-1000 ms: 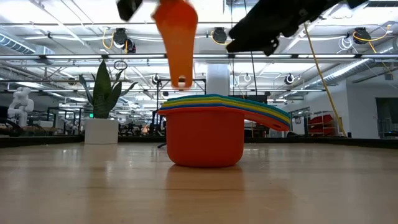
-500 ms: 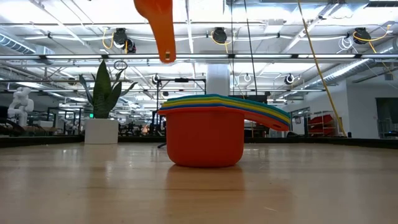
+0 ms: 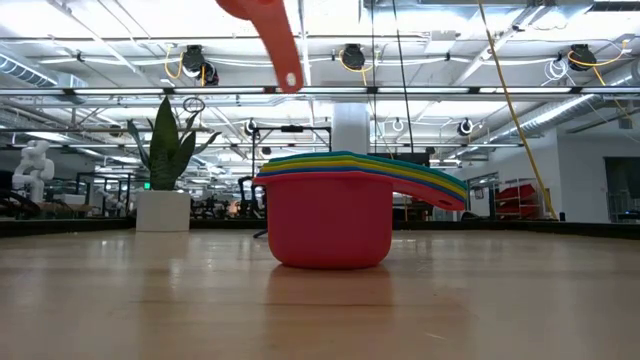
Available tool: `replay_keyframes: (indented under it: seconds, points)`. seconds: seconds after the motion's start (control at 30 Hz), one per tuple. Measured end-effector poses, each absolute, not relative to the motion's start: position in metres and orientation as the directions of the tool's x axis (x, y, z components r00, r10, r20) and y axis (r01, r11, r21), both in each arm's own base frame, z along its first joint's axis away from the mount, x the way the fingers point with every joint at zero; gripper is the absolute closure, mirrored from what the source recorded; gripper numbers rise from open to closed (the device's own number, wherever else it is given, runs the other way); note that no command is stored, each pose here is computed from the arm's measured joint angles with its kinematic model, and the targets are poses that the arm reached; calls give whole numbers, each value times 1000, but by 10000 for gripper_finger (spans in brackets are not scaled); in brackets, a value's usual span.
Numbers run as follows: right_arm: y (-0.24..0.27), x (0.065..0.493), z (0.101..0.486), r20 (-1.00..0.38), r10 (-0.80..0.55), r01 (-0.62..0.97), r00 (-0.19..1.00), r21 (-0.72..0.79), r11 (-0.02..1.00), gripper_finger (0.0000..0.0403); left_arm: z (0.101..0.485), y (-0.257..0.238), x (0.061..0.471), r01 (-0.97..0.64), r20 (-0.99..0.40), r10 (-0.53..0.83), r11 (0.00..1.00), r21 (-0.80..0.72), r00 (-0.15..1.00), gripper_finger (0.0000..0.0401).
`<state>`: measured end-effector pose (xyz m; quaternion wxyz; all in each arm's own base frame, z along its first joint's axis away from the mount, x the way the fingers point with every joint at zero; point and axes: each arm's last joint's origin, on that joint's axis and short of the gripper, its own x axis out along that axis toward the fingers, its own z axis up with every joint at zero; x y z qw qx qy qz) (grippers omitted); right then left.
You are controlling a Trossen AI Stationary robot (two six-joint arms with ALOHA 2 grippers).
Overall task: Nest measuring cups in basket
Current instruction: Stack the orange measuring cup on top of the light blue measuring cup
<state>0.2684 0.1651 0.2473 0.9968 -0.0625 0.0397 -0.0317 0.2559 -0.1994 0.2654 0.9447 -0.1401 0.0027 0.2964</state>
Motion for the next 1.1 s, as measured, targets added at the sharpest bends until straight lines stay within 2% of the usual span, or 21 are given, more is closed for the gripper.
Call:
replay_keyframes:
  seconds: [0.23,0.33,0.5,0.63,0.8,0.93,1.1]
  points:
    - [171,266,247,-80,-1,3,997,22,1000,172,253,-223,274,-553,-9,585,760,-341,811,393]
    - [176,261,245,-103,21,-18,995,27,999,172,251,-231,276,-526,20,575,762,-379,818,391]
    - [177,241,246,-96,122,-111,988,121,986,172,241,-243,281,-397,89,481,802,-447,872,395]
    - [168,224,233,-22,217,-203,976,279,939,172,218,-249,288,-358,118,467,795,-489,876,394]
    - [154,208,211,52,216,-216,975,444,869,172,191,-245,302,-347,147,502,753,-560,852,394]
    - [147,203,205,89,200,-215,976,558,802,172,193,-245,317,-319,187,489,768,-555,852,395]
    - [144,200,200,79,181,-189,980,642,743,172,215,-248,332,-308,240,482,797,-520,843,393]
